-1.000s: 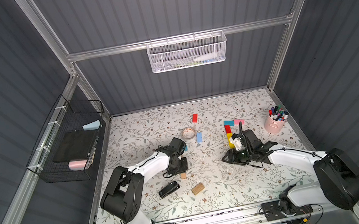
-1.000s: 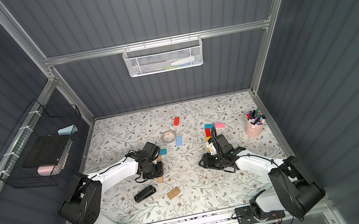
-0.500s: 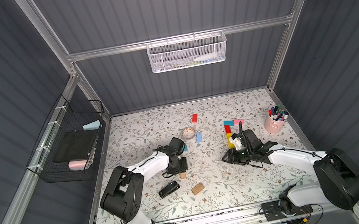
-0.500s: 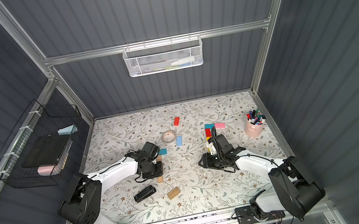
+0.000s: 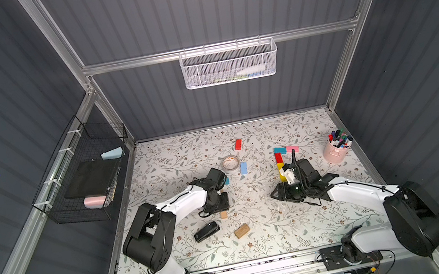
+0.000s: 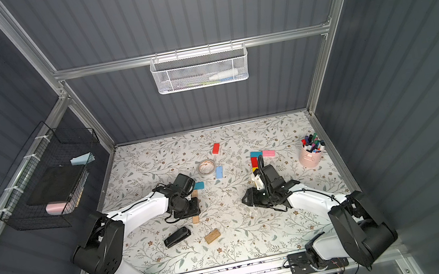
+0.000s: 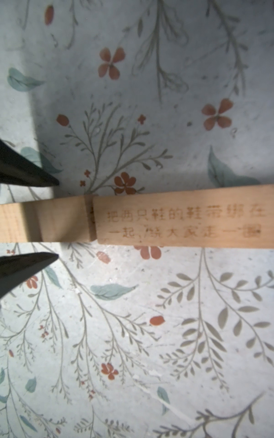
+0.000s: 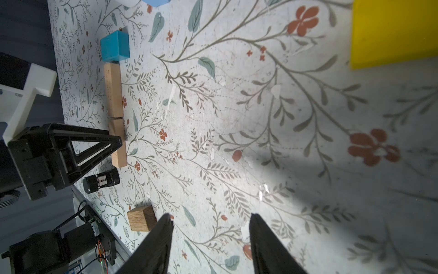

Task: Assemble the letter c with building blocks
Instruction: Assemble the building block at the center of the board, then pick up the building block from the center of the board.

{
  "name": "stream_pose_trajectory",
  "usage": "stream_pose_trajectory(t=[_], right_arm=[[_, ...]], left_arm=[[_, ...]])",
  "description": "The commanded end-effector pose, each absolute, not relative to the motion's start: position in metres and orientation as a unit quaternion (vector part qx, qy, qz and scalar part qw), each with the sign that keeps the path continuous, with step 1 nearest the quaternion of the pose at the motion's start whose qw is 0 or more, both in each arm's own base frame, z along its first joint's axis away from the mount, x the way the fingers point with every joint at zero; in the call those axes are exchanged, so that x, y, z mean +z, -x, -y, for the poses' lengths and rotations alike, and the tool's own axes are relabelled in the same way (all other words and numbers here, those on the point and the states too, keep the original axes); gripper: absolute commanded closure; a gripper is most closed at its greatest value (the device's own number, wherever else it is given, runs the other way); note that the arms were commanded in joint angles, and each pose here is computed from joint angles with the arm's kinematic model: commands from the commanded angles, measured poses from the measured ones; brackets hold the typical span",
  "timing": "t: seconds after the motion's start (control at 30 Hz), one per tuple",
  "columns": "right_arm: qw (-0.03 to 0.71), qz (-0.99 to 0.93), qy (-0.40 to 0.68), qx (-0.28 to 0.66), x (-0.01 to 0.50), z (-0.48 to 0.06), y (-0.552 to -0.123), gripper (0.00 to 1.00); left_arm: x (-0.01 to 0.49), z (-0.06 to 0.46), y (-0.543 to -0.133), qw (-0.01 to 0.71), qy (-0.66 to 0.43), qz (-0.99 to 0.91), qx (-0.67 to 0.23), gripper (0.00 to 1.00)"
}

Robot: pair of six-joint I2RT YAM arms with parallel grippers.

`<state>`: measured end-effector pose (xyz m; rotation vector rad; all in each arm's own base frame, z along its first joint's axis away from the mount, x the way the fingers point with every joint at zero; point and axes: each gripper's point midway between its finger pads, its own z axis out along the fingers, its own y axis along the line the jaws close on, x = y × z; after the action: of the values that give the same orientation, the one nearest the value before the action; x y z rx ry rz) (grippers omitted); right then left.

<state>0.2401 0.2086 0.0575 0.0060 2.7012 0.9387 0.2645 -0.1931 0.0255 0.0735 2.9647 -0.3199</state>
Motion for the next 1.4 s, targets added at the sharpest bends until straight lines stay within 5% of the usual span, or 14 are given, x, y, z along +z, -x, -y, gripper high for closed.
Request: stream_pose_trajectory(t=[0.0,0.57,1.37], right_arm=[[0.141,-0.937,0.003,0.32,0.06,-0.213,-0.24,0.45],[0.153,-0.965,0.096,0.188,0.056,-0.301,-0.204,0.3],[0.113,-0.971,0.171,0.124,0.032,-0.366,-0.143,0.16]], left_arm=[[0.041,0.189,-0.268,0.097,-0.021,-0.989,-0.109,0.52],[0.081,0.168,-0.263,0.12,0.026,-0.973,-0.197,0.44],[0.111,0.146,-0.274,0.114,0.028,-0.963,-0.244,0.42]])
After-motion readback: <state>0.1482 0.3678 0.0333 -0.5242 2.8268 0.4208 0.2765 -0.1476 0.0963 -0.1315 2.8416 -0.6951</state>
